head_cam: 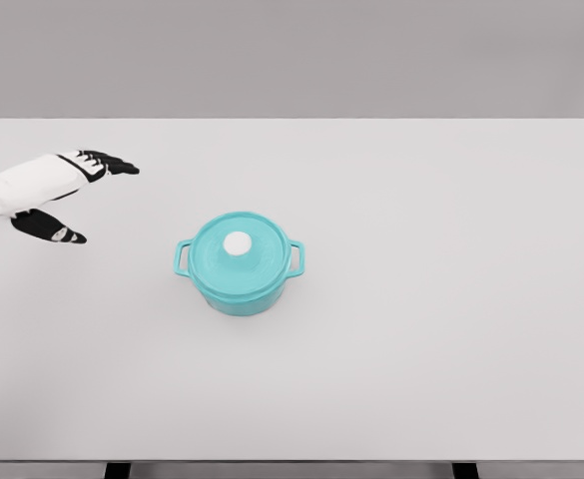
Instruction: Open the lid of the pot with left arm
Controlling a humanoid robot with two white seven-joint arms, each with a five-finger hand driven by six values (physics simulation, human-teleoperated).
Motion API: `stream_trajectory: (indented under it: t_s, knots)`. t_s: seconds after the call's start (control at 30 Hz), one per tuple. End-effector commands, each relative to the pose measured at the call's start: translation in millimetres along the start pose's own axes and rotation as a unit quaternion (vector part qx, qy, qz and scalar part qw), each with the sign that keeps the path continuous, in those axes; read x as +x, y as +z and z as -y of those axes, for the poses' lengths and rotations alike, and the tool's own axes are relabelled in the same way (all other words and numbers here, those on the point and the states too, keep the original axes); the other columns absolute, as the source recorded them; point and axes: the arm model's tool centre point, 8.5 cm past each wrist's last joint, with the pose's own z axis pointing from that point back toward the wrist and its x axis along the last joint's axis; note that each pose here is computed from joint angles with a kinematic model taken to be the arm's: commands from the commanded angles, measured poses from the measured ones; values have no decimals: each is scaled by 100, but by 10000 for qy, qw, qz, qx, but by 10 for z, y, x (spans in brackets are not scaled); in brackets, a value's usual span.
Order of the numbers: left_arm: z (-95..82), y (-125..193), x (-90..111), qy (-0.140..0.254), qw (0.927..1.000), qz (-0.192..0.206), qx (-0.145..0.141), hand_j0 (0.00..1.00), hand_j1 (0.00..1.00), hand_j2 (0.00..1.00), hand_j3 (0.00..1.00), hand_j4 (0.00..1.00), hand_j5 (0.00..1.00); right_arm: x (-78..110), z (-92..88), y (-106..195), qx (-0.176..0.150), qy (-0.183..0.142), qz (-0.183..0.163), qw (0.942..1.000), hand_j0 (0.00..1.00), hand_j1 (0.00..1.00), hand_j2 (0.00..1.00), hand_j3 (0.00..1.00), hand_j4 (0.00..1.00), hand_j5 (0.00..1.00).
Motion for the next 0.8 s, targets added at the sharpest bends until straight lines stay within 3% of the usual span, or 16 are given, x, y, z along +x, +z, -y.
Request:
stream_trajectory:
  t_s: [0.0,0.13,0.23,0.27,0.4,0.5,0.57,0.6,0.63,0.7,0.77]
  knots:
    - [36,-60,33,38,10000,54,4,100,100,100,100,100,100,-35,-12,7,16,-17,-50,10000,100,100,100,100,100,100]
    - [-28,-54,31,-24,10000,50,37,100,100,100,100,100,100,-69,-33,13,41,-19,-97,9999,100,100,100,100,100,100]
    - [-218,-128,78,-194,9995,138,184,100,100,100,100,100,100,-74,-35,14,43,-20,-105,9999,100,100,100,100,100,100]
    - [-358,-202,192,-401,9984,305,238,100,100,100,100,100,100,-79,-37,15,46,-22,-112,9999,100,100,100,100,100,100]
    - [-508,-508,499,-639,9940,751,466,100,100,100,100,100,100,-74,-35,14,43,-20,-105,9999,100,100,100,100,100,100]
    - [-576,-820,776,-1091,9864,1224,-95,100,100,100,100,100,100,-79,-37,15,46,-22,-112,9999,100,100,100,100,100,100]
    - [-557,-687,672,-783,9863,1340,-562,100,100,100,100,100,100,-79,-37,15,46,-22,-112,9999,100,100,100,100,100,100]
    - [-480,-547,616,-939,9813,1236,-1134,100,100,100,100,100,100,-74,-35,14,43,-20,-105,9999,100,100,100,100,100,100]
    - [-443,-645,688,-1034,9763,1356,-1333,100,100,100,100,100,100,-78,-44,14,50,-22,-108,9999,100,100,100,100,100,100]
    - [-447,-814,897,-1305,9672,1634,-1439,100,100,100,100,100,100,-79,-37,15,46,-22,-112,9999,100,100,100,100,100,100]
    - [-482,-941,958,-1861,9582,1543,-1532,100,100,100,100,100,100,-79,-37,15,46,-22,-112,9999,100,100,100,100,100,100]
